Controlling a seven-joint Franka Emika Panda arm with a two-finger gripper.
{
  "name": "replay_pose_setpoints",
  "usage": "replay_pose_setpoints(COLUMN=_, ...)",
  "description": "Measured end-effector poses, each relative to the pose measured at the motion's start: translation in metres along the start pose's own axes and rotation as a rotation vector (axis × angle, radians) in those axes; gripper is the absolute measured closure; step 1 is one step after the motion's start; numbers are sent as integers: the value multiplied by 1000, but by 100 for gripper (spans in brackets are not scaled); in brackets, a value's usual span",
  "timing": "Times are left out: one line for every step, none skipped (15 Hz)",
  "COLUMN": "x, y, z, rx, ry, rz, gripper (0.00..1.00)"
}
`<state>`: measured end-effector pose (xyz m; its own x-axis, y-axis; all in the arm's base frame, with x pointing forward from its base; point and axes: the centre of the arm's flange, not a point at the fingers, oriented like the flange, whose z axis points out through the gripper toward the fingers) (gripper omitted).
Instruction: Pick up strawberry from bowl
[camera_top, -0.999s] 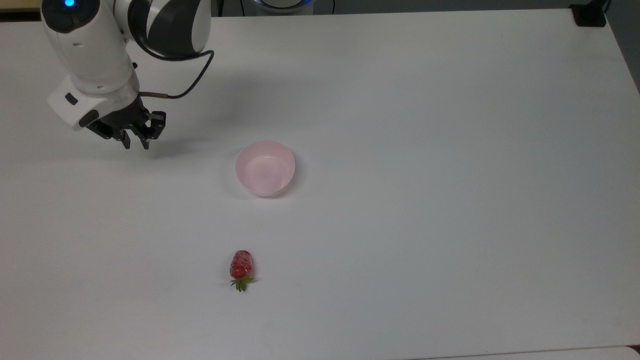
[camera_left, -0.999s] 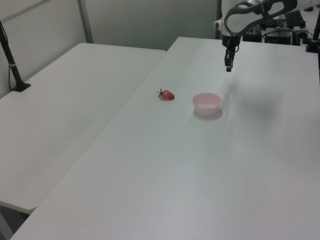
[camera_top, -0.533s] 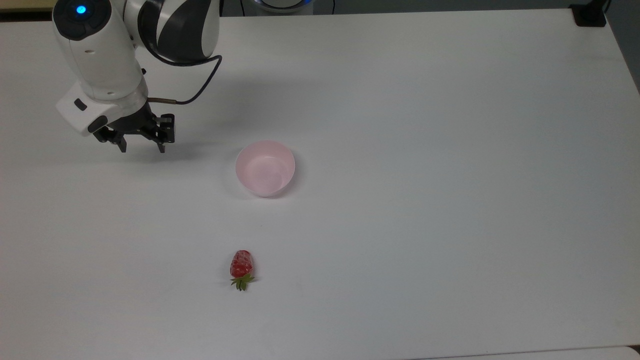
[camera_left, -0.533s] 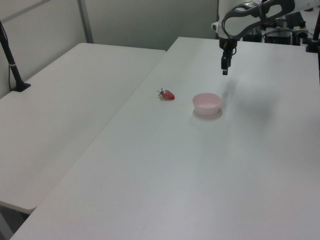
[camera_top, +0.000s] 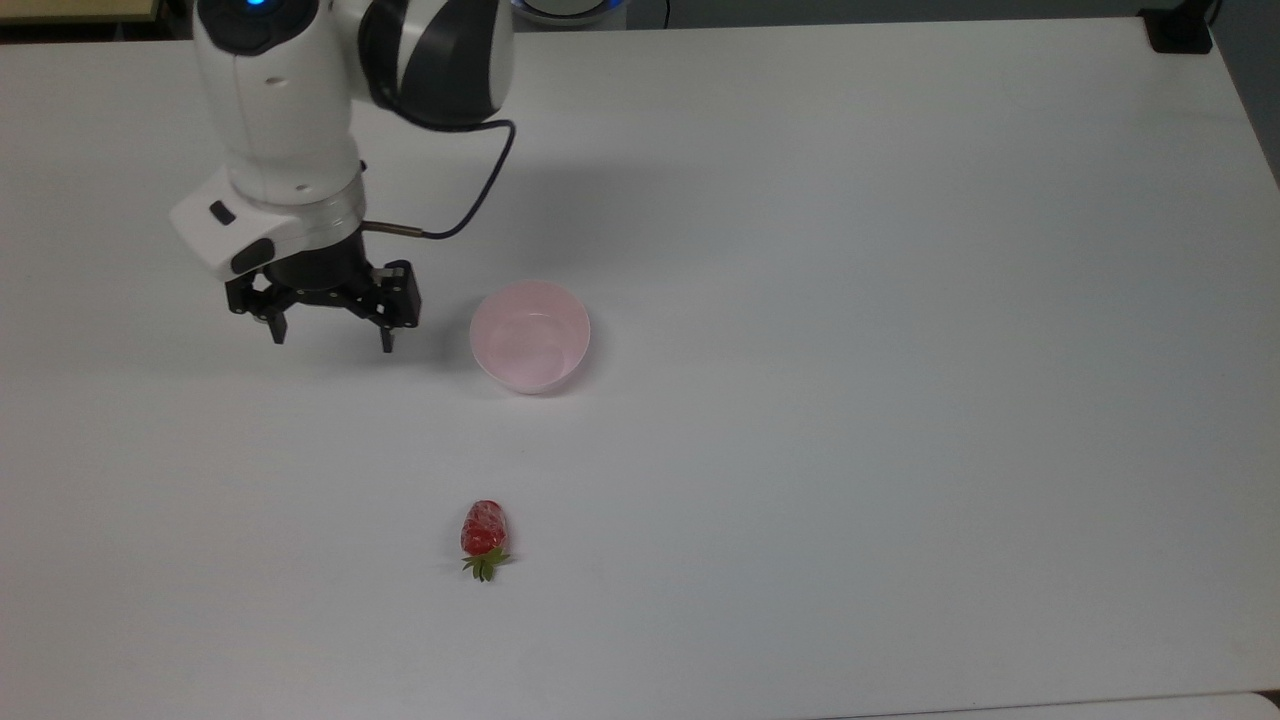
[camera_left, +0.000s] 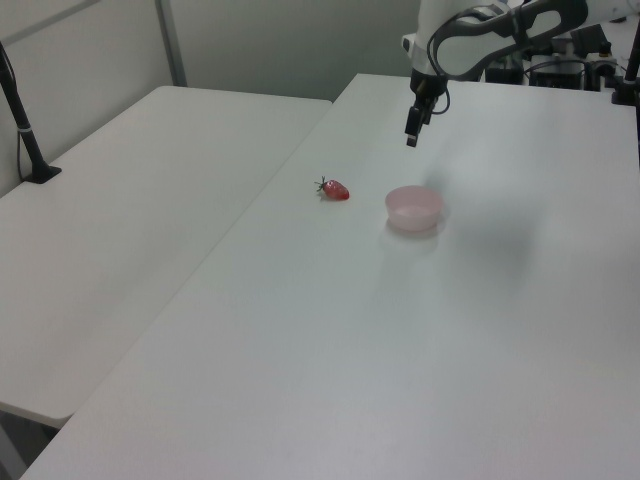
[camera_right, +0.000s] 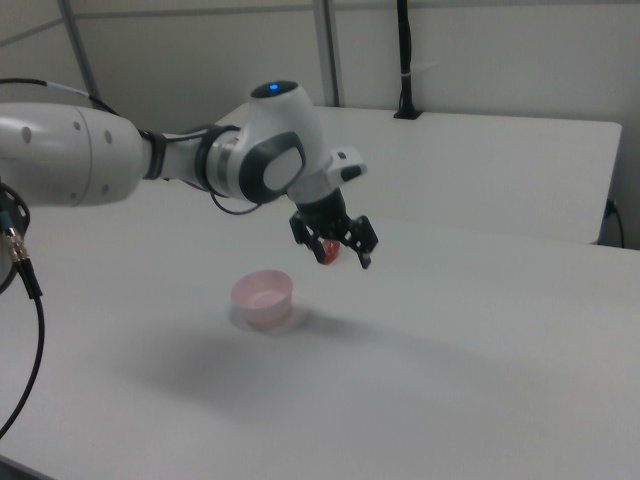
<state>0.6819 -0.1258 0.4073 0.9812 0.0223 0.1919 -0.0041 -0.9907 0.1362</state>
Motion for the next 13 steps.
replay_pose_setpoints(x=2, y=-9, z=-15, rx=7, ry=1, rz=-2, gripper=0)
replay_pose_setpoints(x=1, y=-20, z=-33, rx=23, ry=-27, rz=-5, gripper=0)
replay_pose_setpoints(x=-3, y=-32, z=-56, rx=44, ry=-60, rz=-10, gripper=0)
replay_pose_setpoints(x=-9, y=-48, z=-84, rx=64, ry=-88, rz=-12, gripper=0)
replay_pose_setpoints(x=-17, y=-66, z=-112, rx=67, ry=-114, rz=-7, gripper=0)
replay_pose_setpoints(x=-28, y=-89, z=-144, rx=53, ry=-140, rz=3, gripper=0)
replay_pose_setpoints(x=-35, y=-103, z=-161, rx=45, ry=-156, rz=4, gripper=0)
replay_pose_setpoints(x=-43, y=-115, z=-175, rx=43, ry=-171, rz=0, gripper=0)
replay_pose_setpoints(x=-50, y=-123, z=-187, rx=44, ry=-178, rz=-2, gripper=0)
replay_pose_setpoints(x=-56, y=-128, z=-197, rx=46, ry=-185, rz=-6, gripper=0)
replay_pose_setpoints(x=-60, y=-131, z=-200, rx=47, ry=-187, rz=-10, gripper=0)
replay_pose_setpoints(x=-62, y=-134, z=-199, rx=47, ry=-191, rz=-14, gripper=0)
replay_pose_setpoints(x=-63, y=-135, z=-197, rx=47, ry=-197, rz=-16, gripper=0)
